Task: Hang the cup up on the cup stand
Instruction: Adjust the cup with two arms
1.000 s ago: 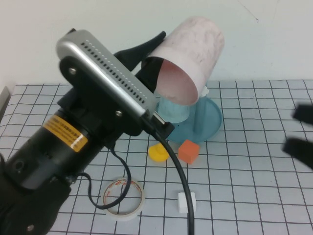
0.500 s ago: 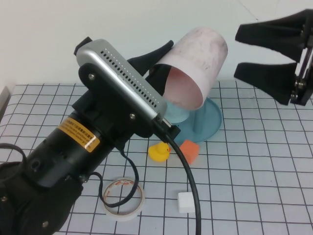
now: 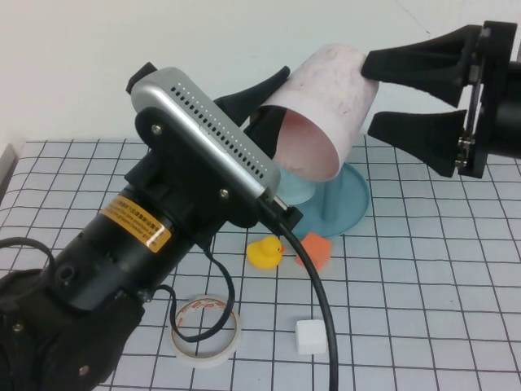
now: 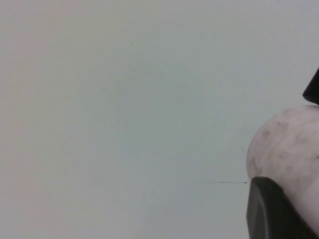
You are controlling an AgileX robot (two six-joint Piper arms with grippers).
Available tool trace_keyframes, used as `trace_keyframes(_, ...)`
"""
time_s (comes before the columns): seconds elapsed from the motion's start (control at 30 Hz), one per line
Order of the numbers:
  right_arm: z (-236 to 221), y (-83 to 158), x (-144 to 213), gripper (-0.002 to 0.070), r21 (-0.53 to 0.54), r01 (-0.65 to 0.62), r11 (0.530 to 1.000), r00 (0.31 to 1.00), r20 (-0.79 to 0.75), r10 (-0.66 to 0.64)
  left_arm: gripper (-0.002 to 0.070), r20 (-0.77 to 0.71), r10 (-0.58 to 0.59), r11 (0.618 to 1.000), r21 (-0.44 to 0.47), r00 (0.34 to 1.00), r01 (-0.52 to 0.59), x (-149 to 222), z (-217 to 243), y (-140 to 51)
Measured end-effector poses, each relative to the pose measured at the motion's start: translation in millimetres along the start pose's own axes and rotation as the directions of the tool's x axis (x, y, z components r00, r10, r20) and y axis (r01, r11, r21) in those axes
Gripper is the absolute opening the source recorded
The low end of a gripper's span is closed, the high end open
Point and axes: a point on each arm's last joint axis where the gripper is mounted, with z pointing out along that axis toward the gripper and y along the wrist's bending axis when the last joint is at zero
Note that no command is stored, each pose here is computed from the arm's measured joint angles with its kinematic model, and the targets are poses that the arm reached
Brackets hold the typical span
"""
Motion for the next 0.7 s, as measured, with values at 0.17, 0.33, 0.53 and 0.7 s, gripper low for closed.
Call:
trace_keyframes(0.17, 0.8, -3.6, -4.0, 0.0599, 0.025, 0.003, 1.0, 0.999, 0.038, -0.004, 0.0006, -0.007, -0.01, 1.0, -0.006, 1.0, 0.01, 1.0, 0.2, 0.3)
trace_keyframes(0.33, 0.5, -5.7, -7.2, 0.0599, 0.048, 0.003, 0.999, 0.997, 0.072, -0.006, 0.0006, -0.008, -0.013, 1.0, -0.008, 1.0, 0.013, 1.1, 0.2, 0.5)
trace_keyframes(0.53, 0.6, -6.8, -8.4, 0.0599, 0.056, 0.001, 0.998, 0.996, 0.085, -0.006, 0.0006, -0.008, -0.013, 1.0, -0.009, 1.0, 0.013, 1.1, 0.2, 0.5)
trace_keyframes(0.7, 1.4, -8.0, -8.7, 0.0605, 0.056, -0.003, 0.998, 0.997, 0.083, -0.002, 0.0006, -0.008, -0.013, 1.0, -0.009, 1.0, 0.013, 1.1, 0.2, 0.5)
